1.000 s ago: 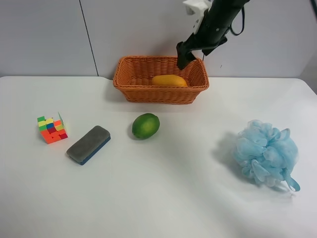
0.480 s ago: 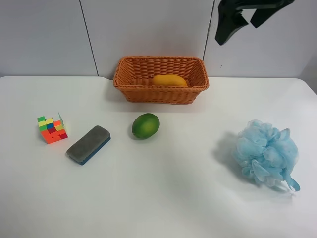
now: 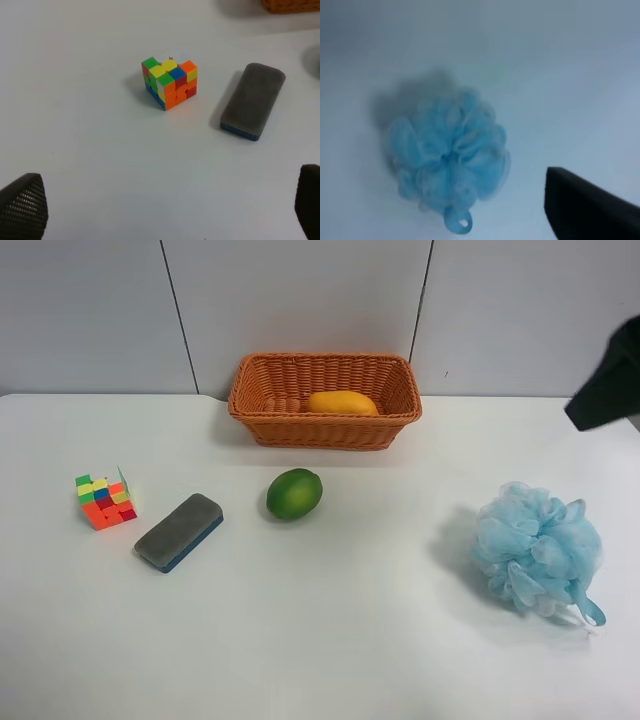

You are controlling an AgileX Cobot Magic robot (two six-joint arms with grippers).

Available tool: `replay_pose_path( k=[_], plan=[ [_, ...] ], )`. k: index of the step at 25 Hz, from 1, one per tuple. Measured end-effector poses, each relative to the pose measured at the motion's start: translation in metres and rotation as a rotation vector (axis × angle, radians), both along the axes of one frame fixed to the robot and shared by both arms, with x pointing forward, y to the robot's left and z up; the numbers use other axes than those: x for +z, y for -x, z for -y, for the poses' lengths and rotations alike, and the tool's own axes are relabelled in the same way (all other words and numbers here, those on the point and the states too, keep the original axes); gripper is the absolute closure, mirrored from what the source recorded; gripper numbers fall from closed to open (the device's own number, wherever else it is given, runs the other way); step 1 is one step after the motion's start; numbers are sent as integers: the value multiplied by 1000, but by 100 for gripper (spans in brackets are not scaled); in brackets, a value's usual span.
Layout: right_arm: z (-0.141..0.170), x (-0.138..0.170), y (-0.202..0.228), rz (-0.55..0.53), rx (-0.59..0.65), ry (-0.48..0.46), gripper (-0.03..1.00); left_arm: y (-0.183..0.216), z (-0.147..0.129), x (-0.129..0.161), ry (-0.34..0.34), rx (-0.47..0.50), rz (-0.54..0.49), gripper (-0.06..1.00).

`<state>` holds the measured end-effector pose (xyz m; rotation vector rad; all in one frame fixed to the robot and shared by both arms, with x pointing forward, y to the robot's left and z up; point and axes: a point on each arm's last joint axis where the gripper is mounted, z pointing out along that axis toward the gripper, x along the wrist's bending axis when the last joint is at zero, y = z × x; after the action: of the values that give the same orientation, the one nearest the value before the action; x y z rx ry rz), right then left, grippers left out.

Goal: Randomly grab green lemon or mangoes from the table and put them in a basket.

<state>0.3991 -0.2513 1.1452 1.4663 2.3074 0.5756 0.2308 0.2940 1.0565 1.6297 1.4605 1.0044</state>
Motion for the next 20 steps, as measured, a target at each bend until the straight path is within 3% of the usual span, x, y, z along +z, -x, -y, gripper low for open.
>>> replay_pose_path(
  k=[10,14,20],
  plan=[
    [34,-54,116,159,-66,-96,-2,0,0,0,0,0,0,-5],
    [39,-74,135,261,-88,-151,-2,0,0,0,0,0,0,-5],
    [41,-100,142,318,-114,-196,-2,0,0,0,0,0,0,-5]
  ],
)
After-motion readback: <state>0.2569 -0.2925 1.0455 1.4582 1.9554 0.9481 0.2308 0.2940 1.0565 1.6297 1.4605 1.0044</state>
